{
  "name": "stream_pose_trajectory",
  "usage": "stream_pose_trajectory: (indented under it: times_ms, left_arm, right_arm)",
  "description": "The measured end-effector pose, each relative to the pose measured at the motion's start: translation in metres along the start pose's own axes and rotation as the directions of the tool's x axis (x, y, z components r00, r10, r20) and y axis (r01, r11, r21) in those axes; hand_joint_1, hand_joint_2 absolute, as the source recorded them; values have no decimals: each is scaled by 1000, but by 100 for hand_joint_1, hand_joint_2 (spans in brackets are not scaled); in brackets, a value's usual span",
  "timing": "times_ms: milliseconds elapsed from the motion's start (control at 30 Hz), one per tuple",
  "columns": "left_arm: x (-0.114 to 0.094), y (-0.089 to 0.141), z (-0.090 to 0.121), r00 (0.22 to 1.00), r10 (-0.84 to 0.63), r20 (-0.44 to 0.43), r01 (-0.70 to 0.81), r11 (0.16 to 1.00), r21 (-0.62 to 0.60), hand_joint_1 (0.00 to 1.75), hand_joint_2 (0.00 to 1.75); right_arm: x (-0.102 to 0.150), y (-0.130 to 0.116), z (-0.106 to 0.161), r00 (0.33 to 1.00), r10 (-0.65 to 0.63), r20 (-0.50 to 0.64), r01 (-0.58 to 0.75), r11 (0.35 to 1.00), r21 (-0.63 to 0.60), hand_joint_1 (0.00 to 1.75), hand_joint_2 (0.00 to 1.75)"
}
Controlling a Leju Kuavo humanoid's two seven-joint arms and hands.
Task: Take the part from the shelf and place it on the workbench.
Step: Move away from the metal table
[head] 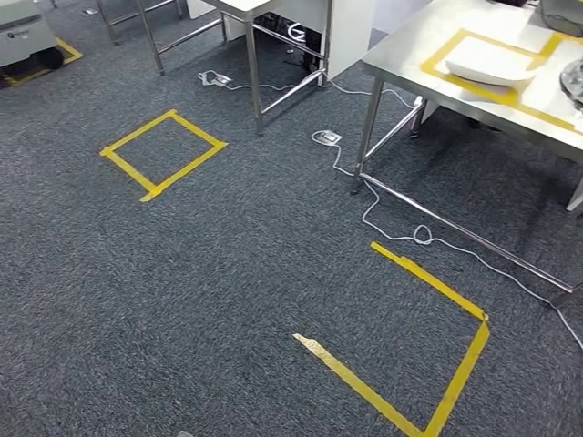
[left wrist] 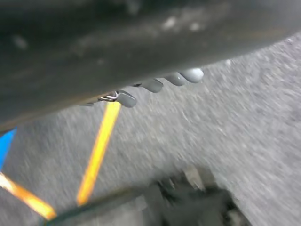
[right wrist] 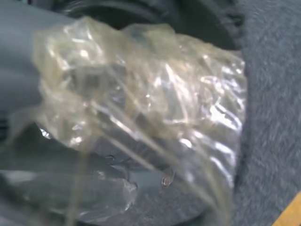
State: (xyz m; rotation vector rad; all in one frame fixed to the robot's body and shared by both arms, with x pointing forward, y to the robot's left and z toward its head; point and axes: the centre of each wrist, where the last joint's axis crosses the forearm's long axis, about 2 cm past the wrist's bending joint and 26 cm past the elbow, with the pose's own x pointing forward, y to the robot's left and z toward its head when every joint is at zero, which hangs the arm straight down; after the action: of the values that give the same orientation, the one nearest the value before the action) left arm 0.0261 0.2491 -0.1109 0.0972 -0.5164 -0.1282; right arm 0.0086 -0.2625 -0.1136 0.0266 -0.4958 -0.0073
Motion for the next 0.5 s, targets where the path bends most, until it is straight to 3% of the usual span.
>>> stream_pose_trajectory:
  times_ms: [500]
  left_arm:
    - [-3,-14,4,998,67,23,-65,995,-71,0,0]
  right_arm:
    - [-6,-3,3,1000,-9,-6,9,1000,-14,0,0]
